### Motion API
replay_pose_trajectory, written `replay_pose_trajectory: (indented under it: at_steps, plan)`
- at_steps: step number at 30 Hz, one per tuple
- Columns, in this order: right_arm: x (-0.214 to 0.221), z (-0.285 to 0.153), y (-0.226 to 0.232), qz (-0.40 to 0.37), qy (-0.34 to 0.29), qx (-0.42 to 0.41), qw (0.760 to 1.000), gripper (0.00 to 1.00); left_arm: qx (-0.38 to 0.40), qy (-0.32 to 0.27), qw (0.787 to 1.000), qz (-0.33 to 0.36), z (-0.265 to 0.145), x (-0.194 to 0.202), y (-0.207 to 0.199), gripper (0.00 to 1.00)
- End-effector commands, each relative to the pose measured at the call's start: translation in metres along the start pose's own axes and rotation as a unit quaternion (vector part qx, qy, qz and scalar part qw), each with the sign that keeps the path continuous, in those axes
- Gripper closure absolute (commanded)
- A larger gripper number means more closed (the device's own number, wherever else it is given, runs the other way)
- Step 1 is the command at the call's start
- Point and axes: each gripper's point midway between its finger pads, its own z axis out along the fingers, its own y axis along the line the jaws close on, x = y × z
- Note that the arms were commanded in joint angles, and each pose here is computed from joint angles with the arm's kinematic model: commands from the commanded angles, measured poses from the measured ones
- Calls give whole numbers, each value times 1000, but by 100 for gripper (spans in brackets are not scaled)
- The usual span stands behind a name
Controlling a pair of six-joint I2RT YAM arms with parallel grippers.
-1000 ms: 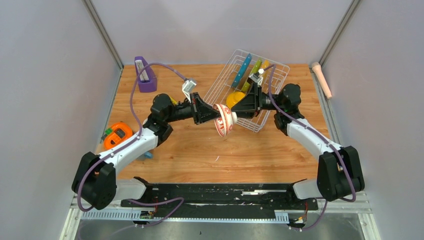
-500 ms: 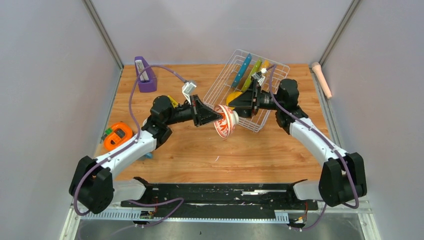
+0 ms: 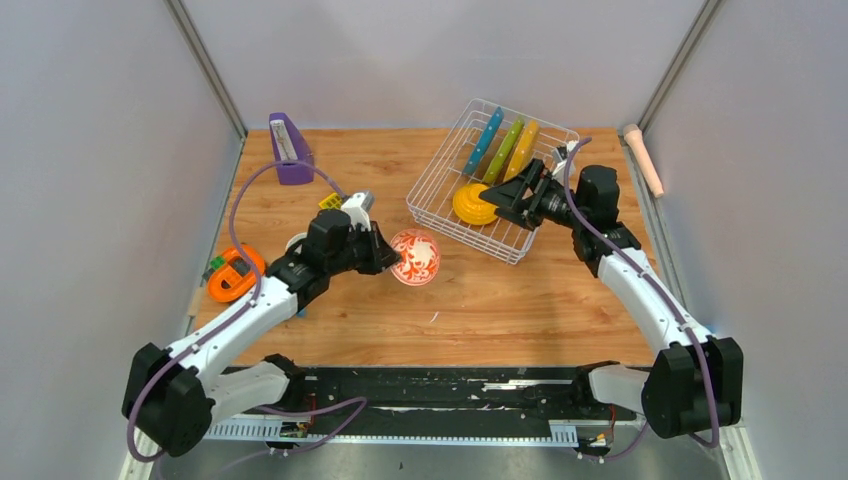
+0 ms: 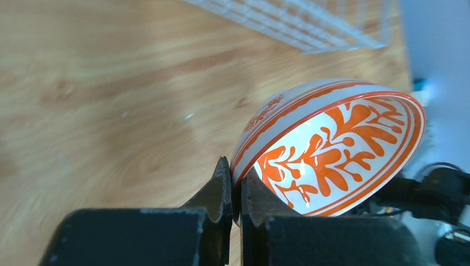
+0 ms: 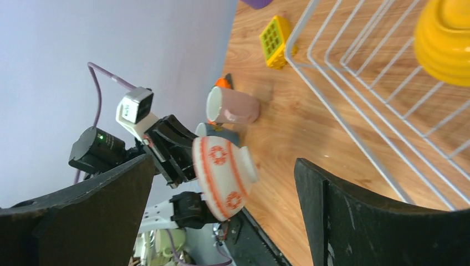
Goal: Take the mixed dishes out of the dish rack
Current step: Place the bowl at the center of the board.
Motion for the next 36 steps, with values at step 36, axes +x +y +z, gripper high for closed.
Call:
replay_pose_trajectory:
  at_steps: [36]
  plan:
    - [-23, -23, -65, -108, -92, 174, 974, 0, -446, 157, 853, -221, -99, 131, 153, 97]
